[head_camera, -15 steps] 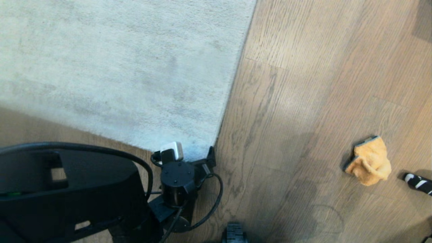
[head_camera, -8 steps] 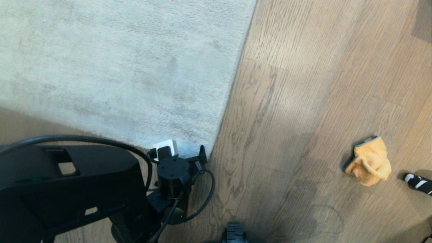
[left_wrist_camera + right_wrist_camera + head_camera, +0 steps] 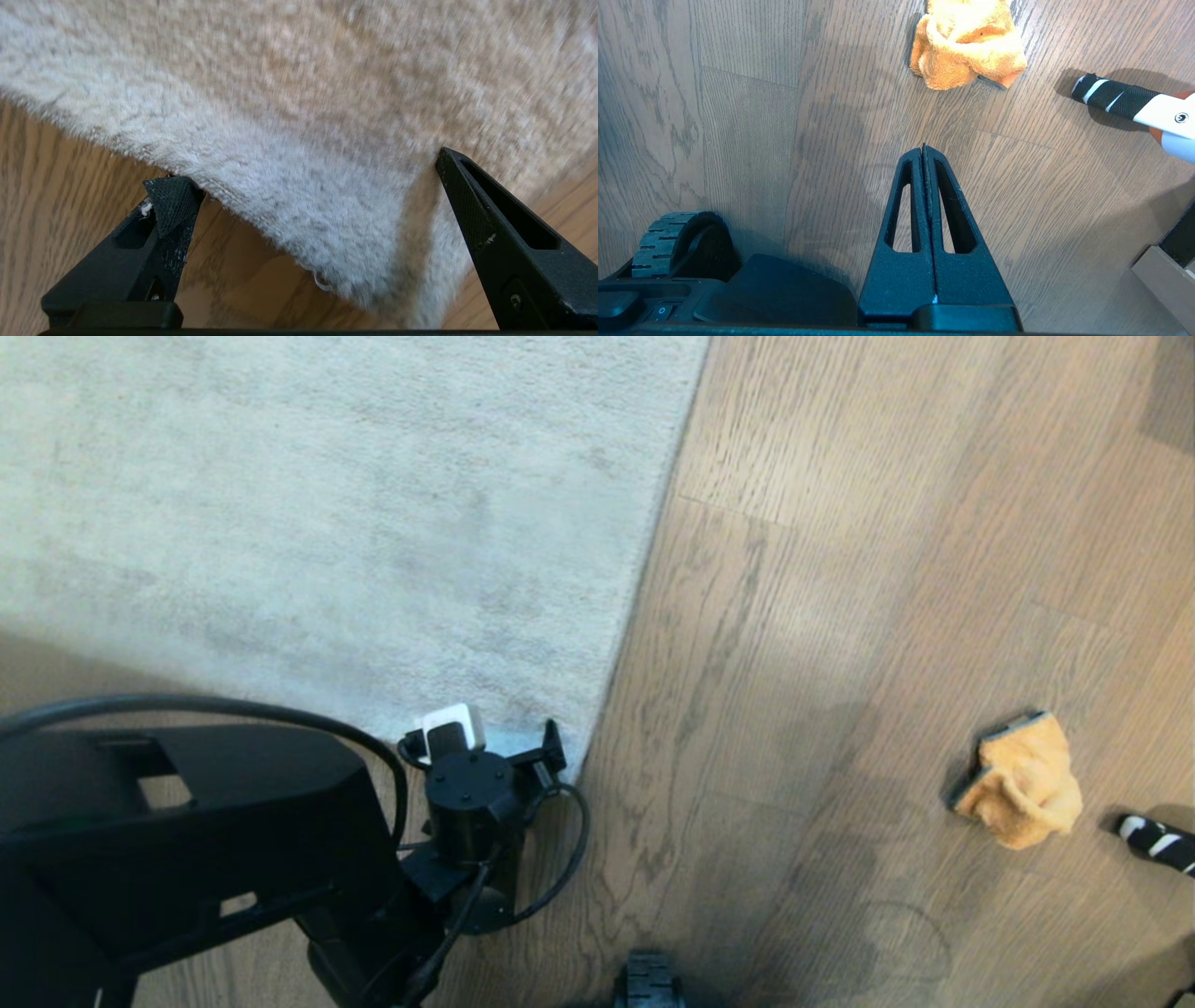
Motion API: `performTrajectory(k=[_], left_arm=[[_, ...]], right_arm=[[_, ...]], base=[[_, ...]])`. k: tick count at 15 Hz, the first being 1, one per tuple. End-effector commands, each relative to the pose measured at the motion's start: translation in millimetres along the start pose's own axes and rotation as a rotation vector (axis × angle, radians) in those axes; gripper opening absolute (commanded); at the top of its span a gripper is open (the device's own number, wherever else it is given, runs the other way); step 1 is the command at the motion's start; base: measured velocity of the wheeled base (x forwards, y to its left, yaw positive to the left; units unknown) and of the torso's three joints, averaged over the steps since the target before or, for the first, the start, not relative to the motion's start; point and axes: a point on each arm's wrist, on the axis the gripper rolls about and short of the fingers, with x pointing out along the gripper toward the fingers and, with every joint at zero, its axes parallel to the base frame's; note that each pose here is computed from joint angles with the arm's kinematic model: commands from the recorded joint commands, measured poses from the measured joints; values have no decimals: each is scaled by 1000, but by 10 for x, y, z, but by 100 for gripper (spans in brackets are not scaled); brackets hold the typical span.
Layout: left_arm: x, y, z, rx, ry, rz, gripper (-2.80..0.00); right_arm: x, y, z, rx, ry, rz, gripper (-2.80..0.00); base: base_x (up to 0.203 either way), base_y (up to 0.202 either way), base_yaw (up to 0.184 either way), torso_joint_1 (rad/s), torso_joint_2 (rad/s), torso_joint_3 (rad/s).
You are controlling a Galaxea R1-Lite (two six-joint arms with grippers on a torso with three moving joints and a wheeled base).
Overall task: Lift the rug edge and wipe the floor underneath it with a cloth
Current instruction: Lift up the carpet
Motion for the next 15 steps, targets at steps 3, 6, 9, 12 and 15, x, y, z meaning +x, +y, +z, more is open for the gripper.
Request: performTrajectory(k=[3,6,9,12,15], left_arm=[[107,-11,249,-27,-100,4,0],[115,-50,307,-41,-119,-4,0],[55,-124,305,-48,-116,-31,0],[52,-239,289,-72,-123,-60,0],[97,-353,285,-91,-143,-82,0]], right_arm=[[0,0,0,0,0,0,-280],[0,0,0,0,0,0,-280],[0,0,0,0,0,0,-280],[0,0,0,0,0,0,-280],[0,0,0,0,0,0,-280]], base=[[0,0,0,0,0,0],[0,0,0,0,0,0],[0,0,0,0,0,0],[0,0,0,0,0,0],[0,0,0,0,0,0]])
